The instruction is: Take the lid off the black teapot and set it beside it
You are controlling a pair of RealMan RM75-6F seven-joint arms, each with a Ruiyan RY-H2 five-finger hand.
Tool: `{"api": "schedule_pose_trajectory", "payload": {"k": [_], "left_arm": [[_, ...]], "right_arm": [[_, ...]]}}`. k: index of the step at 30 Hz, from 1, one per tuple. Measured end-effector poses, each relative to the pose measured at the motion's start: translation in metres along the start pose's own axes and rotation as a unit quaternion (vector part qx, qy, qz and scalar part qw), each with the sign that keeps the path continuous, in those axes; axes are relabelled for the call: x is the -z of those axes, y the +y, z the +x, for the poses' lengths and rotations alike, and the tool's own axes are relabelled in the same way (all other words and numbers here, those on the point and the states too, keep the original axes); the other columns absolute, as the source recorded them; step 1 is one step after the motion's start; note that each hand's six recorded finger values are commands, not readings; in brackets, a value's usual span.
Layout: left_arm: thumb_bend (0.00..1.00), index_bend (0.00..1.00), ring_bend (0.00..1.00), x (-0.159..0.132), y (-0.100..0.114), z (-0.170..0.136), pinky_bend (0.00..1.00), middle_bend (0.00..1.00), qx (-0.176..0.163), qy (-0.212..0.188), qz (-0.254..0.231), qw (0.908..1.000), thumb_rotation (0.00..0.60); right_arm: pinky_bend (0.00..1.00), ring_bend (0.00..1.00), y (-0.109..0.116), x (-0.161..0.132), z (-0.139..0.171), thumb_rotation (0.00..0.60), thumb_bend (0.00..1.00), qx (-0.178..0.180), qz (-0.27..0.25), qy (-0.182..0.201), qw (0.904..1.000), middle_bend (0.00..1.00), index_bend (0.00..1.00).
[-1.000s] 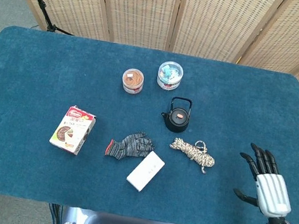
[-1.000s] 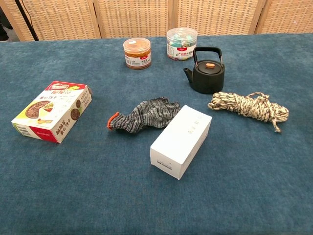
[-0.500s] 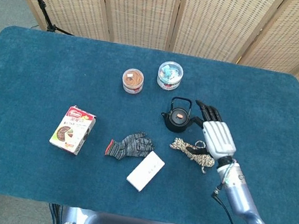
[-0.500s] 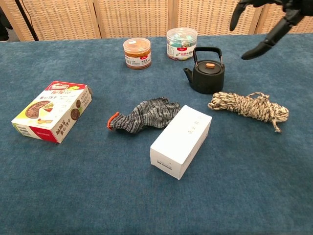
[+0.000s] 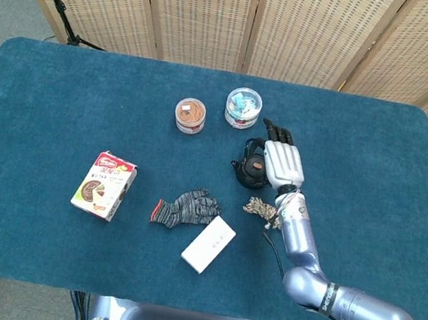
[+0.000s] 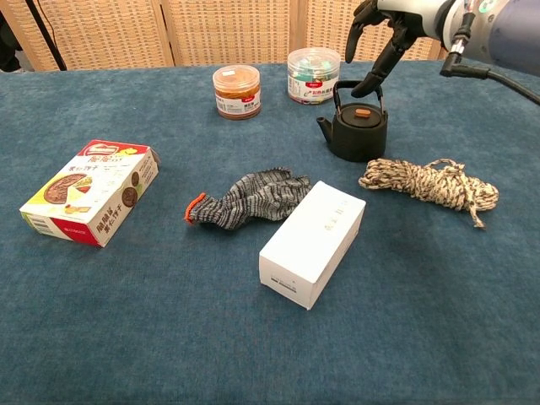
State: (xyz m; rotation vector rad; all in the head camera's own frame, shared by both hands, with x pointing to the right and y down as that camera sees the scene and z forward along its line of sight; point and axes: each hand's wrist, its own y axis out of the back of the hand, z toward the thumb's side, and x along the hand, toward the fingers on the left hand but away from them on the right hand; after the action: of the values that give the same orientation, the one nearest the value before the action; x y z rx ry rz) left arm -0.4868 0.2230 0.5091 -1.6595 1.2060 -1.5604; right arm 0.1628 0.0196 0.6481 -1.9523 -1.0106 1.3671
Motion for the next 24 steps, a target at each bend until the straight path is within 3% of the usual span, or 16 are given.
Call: {"api": "schedule_pose_trajectory", "payload": {"k": [14, 24], "left_arm": [[0.00, 0.00, 0.00, -0.001, -0.002, 0.001, 0.00, 0.00, 0.007, -0.001, 0.000, 1.0000, 0.600], [0.00, 0.00, 0.00, 0.000, -0.002, 0.001, 0.00, 0.00, 0.010, -0.001, -0.002, 0.9999, 0.600]], "right_arm": [[0.00, 0.00, -0.029, 0.011, -0.020, 0.600, 0.25, -0.023, -0.006, -0.040, 0.9989, 0.00, 0.48], [0.00, 0.00, -0.035, 0.024, -0.032, 0.600, 0.28, -0.023, 0.013, -0.066, 0.9975, 0.00, 0.49]]}}
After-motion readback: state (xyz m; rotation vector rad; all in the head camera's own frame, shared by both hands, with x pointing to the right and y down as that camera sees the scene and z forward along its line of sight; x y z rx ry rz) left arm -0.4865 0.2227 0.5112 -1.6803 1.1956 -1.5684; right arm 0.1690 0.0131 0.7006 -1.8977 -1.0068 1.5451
